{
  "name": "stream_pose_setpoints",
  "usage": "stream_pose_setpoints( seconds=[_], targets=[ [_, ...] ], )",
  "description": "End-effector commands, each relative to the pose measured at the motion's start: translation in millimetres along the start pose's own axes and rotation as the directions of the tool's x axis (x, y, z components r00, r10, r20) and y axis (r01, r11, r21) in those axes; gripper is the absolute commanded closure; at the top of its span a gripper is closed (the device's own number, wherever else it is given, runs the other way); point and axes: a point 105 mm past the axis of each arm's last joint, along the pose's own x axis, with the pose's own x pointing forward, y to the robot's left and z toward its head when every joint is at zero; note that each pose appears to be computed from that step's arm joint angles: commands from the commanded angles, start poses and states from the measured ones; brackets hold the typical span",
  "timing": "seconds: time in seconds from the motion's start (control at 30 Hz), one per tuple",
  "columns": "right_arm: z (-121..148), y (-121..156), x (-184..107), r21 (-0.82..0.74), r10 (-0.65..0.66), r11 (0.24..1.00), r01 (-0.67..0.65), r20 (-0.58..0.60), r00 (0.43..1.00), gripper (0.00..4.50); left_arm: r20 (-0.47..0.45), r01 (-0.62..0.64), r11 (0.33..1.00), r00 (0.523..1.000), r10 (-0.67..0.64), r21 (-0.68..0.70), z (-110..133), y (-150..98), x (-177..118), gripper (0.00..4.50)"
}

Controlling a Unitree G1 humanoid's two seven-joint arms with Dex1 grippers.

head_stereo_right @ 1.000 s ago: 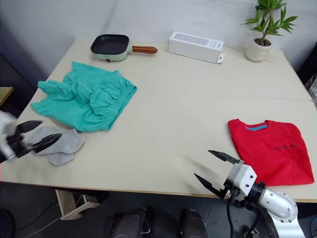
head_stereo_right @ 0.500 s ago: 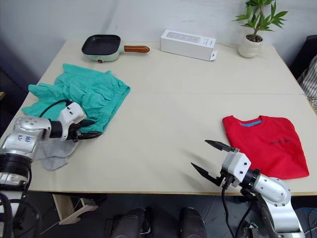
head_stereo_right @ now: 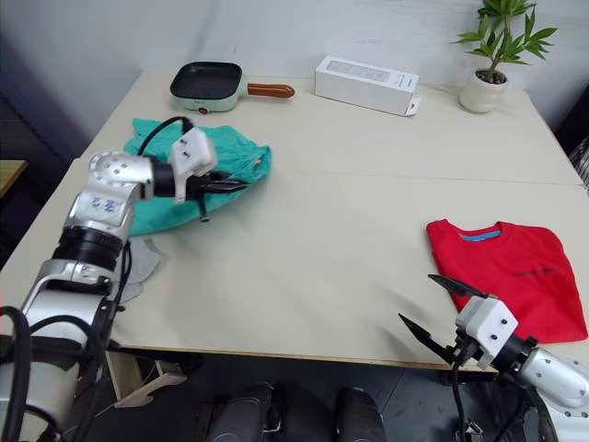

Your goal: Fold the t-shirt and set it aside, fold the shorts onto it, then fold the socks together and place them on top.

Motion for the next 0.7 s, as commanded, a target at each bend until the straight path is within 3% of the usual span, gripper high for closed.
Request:
stream_pose_setpoints(
  seconds=[0.03,0.17,0.33,0.43,0.53,0.7],
  targets=[
    [11.2,-12.0,-14.7,-0.049,-0.024,0.999,0.024,-0.004,1.000,0.00,0.081,0.182,0.976,0.978,-0.192,0.115,43.8,-28.0,29.9,4.48],
    [11.0,-17.0,-26.9,-0.039,-0.051,0.998,0.049,-0.040,0.998,0.00,0.185,0.394,0.913,0.895,-0.407,0.104,61.6,-87.9,70.7,4.48],
    [13.2,-11.7,-26.6,-0.012,-0.055,0.998,0.054,-0.049,0.997,0.00,0.233,0.475,0.880,0.856,-0.461,-0.003,52.7,-133.8,106.3,4.48],
    [13.1,-7.0,-26.9,-0.002,-0.048,0.999,0.048,-0.054,0.997,0.00,0.240,0.479,0.873,0.861,-0.448,-0.089,42.4,-142.1,115.3,4.48],
    [12.0,-4.9,-27.7,0.006,-0.053,0.999,0.054,-0.052,0.997,0.00,0.240,0.450,0.887,0.877,-0.417,-0.102,35.1,-137.0,107.7,3.83],
    [10.0,-10.5,-27.8,-0.010,-0.046,0.999,0.045,-0.046,0.998,0.00,0.234,0.424,0.905,0.884,-0.404,-0.041,32.9,-116.6,63.7,2.24]
  ],
)
